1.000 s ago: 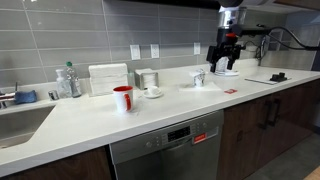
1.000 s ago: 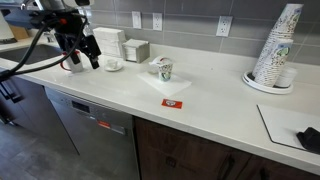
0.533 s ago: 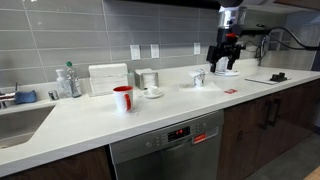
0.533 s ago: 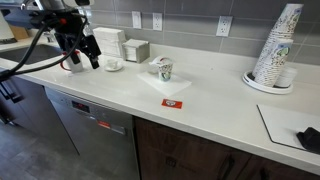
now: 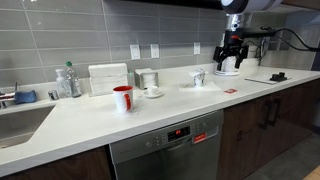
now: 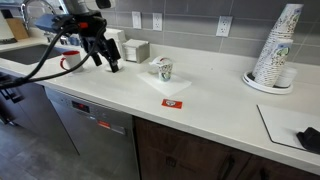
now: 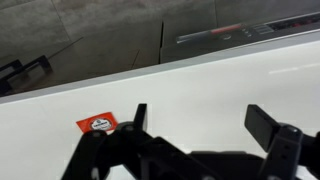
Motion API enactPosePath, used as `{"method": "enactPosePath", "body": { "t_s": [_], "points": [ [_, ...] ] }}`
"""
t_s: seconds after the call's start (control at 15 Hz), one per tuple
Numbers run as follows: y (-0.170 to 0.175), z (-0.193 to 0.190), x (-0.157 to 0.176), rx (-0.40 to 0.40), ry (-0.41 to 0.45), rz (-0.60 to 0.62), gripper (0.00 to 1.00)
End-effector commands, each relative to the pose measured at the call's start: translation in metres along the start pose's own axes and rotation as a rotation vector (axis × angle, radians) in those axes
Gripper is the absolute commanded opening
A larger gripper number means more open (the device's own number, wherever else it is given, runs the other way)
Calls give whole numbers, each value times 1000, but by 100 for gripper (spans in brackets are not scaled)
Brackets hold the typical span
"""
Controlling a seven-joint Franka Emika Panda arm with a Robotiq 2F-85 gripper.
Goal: Put the red sachet on top of the coffee cup
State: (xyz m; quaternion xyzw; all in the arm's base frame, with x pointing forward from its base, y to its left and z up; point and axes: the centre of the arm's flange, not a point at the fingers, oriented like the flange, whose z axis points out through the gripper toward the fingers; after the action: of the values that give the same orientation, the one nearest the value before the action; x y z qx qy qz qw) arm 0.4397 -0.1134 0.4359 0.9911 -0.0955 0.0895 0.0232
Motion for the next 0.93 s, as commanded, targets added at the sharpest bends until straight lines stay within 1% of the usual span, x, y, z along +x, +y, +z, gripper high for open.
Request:
{"method": "enactPosePath", "body": {
  "t_s": [0.0,0.13,0.27,0.6,0.73,0.8,0.87],
  "points": [
    [35,28,31,-40,3,127,100],
    [54,44,40,-45,-13,202,100],
    [73,63,50,-67,-54,316,100],
    [115,100,75,-140,-66,595,100],
    [126,111,84,-161,-66,709,100],
    [129,114,91,-154,-77,772,100],
    [124,102,71,-133,-66,681,100]
  ]
}}
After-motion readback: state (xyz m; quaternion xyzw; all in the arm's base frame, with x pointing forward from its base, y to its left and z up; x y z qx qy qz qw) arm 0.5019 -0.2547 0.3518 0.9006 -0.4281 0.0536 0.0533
